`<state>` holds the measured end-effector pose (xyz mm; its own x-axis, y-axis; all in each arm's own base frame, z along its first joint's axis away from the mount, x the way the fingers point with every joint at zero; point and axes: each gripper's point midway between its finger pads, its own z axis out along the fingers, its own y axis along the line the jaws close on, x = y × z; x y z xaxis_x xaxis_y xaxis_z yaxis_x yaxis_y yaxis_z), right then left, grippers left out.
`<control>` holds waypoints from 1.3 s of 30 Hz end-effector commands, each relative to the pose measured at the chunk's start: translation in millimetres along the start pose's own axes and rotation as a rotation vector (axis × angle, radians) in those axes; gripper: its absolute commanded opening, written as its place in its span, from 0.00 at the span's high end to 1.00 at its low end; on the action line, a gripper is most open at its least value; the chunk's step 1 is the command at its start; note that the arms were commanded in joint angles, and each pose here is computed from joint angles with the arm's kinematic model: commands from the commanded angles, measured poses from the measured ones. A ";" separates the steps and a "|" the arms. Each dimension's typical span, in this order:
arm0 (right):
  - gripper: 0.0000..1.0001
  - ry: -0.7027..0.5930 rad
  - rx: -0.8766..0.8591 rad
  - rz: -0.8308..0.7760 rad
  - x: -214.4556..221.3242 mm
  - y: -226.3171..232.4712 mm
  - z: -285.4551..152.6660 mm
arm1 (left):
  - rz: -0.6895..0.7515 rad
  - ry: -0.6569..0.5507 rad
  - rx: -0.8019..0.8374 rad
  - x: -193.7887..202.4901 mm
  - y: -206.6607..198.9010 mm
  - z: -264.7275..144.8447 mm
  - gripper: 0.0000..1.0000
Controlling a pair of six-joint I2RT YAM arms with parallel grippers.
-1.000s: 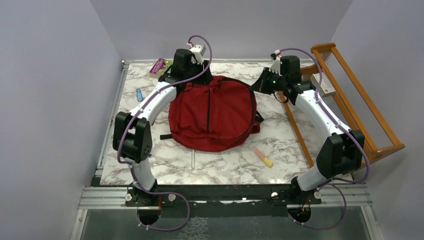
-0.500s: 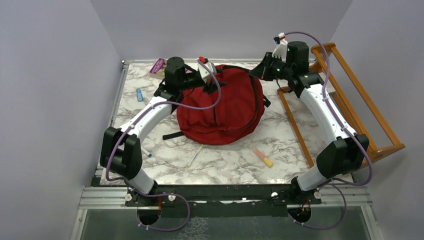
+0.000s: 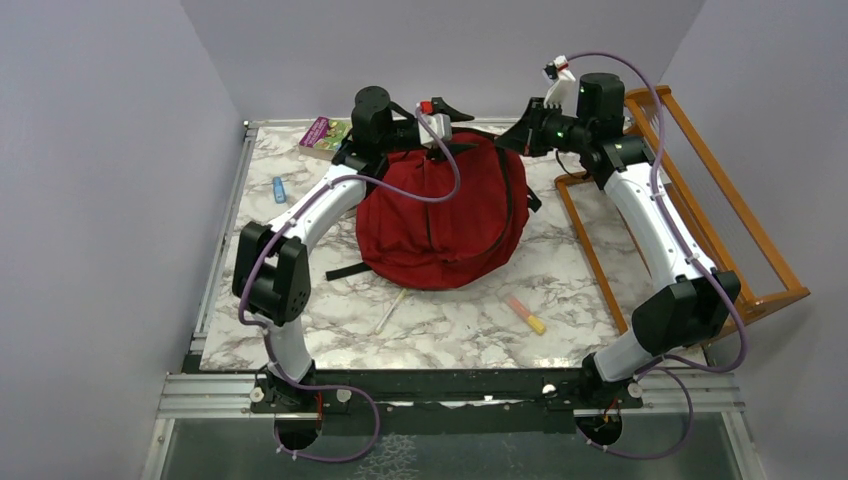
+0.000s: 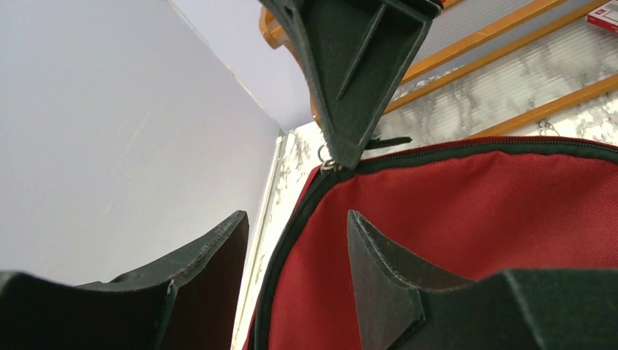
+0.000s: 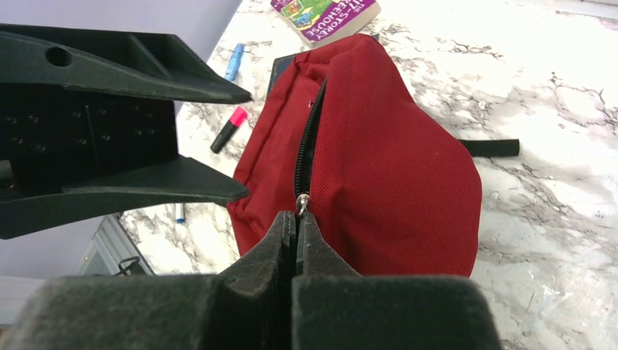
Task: Pack the student bag
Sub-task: Unzip the student bag at the center of the board.
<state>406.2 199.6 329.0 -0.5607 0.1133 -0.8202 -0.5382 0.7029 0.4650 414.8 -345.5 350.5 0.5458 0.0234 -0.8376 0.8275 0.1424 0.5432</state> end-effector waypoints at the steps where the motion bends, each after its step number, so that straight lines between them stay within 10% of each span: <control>1: 0.99 -0.026 -0.073 -0.061 -16.5 16.3 -4.6 | 0.035 -0.045 0.074 -6.3 -5.3 15.3 0.47; 21: 1.00 -0.008 -0.079 -0.073 -13.5 20.6 -7.2 | 0.089 0.157 0.088 53.3 2.9 32.9 0.45; 39: 1.00 -0.002 0.035 -0.027 -7.3 3.1 -9.8 | 0.089 0.196 0.061 65.0 18.1 38.3 1.00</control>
<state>401.1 200.5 319.6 -0.5829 0.0652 -0.8099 -0.5556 0.6953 0.4559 453.6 -380.4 297.1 0.5577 0.1969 -0.8064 0.8197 0.0222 0.5723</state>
